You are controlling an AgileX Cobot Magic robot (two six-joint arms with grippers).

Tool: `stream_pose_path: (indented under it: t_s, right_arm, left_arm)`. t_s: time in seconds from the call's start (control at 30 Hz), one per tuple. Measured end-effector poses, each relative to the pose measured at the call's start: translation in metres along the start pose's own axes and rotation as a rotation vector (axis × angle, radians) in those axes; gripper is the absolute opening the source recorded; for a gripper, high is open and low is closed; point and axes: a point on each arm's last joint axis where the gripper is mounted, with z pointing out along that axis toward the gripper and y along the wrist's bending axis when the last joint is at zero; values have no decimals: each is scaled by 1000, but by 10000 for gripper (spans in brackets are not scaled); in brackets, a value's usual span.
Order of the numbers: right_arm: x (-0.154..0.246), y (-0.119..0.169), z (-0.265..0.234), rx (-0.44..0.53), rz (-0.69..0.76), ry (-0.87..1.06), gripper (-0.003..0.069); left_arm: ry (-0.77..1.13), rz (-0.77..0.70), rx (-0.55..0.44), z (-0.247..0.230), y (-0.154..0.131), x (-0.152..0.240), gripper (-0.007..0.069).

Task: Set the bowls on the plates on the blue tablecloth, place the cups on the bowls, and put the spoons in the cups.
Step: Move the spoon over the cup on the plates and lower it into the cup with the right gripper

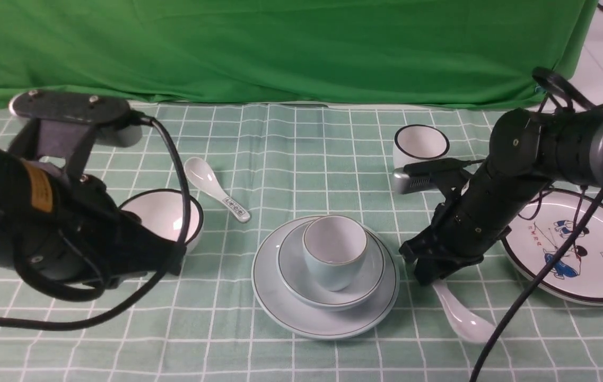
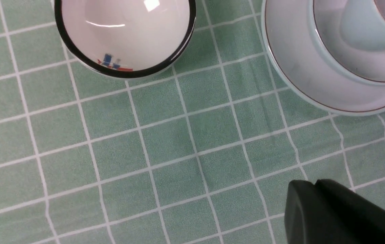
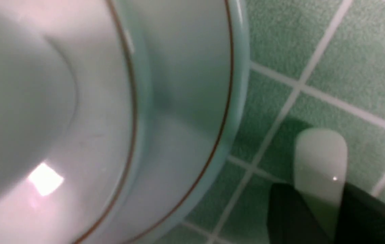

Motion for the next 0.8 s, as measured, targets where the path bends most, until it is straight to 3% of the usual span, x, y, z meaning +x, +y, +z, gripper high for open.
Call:
stream_pose_path:
  t_s: [0.07,0.2,0.33,0.47,0.5,0.57,0.6,0.8]
  right_arm:
    - [0,7,-32,6,-22,-75,175]
    - [0,42,-107,52,-145,-453,175]
    - [8,76,-135,89,-209,-801,175]
    - [20,106,-124,106,-237,-1113,175]
    - [22,112,-115,58,-298,-1143,175]
    - [21,123,-102,175,-221,-1195,175]
    - [20,126,-95,108,-300,-1189,175]
    - [12,129,-56,109,-295,-1171,175]
  left_arm:
    - [-10,0,1,0,0,0,8]
    - [-35,2,6,0,0,-3,8]
    - [-57,3,12,0,-1,-5,8]
    - [-63,4,13,0,-1,-5,8]
    - [-65,4,14,0,-1,-5,8]
    - [-69,4,14,0,-1,-6,8]
    - [-69,4,14,0,-1,-6,8]
    - [-69,4,14,0,-1,-6,8]
